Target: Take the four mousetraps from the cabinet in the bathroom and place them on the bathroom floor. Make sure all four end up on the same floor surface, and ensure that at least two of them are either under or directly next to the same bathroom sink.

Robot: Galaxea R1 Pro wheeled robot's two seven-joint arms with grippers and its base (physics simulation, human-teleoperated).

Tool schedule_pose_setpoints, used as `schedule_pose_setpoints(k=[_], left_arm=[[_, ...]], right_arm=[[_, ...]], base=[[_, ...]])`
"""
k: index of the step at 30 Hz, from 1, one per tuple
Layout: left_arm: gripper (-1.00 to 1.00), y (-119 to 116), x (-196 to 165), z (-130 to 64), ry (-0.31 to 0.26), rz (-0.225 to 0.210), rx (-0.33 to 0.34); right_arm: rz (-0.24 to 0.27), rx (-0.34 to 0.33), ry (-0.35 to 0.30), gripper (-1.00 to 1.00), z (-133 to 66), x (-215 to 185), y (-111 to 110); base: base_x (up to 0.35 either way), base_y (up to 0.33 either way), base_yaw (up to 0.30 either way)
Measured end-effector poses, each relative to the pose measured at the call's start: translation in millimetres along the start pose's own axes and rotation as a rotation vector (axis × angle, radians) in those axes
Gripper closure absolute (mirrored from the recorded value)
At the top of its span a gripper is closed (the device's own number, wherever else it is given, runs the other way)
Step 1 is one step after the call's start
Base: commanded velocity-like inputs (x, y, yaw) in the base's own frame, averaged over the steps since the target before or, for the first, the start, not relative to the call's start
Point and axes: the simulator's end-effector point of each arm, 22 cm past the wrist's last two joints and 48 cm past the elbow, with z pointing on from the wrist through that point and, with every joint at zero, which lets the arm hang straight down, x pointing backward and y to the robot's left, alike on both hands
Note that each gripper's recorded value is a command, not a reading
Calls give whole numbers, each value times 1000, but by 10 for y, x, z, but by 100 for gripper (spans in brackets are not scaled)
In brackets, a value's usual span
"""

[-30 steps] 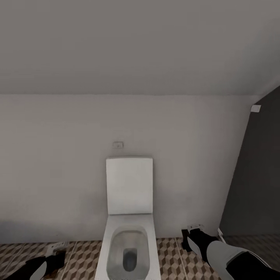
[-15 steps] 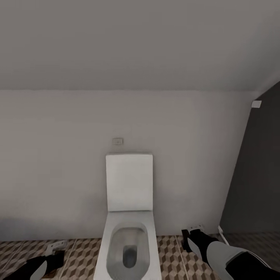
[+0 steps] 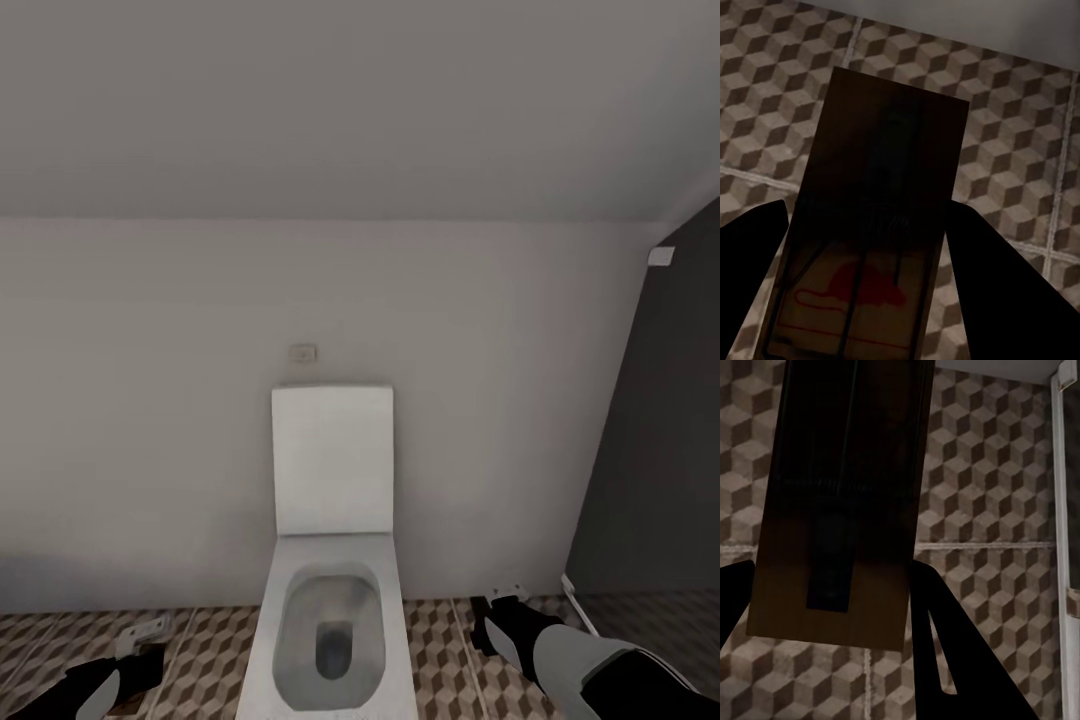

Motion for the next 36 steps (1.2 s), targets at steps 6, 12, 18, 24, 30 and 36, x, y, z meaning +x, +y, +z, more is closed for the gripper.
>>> schedule_pose_setpoints(k=[6, 12, 18, 24, 30, 36], left_arm=[[100, 3, 86, 88, -1, 0, 1], [100, 0, 175, 178, -2, 0, 3], [100, 3, 262, 267, -5, 0, 4], [100, 12, 355, 356, -6, 0, 4], [100, 23, 458, 446, -2, 1, 4], [100, 31, 569, 536, 3, 6, 3]], right_arm=[[2, 0, -2, 100, 97, 71, 31], [2, 2, -3, 100, 193, 142, 55], [2, 3, -3, 100, 290, 218, 83], [2, 2, -3, 100, 386, 294, 119], [1, 1, -4, 100, 482, 371, 162], [1, 1, -4, 100, 579, 451, 199]], base=[[0, 0, 0], [0, 0, 0], [0, 0, 0], [0, 0, 0], [0, 0, 0], [0, 0, 0]])
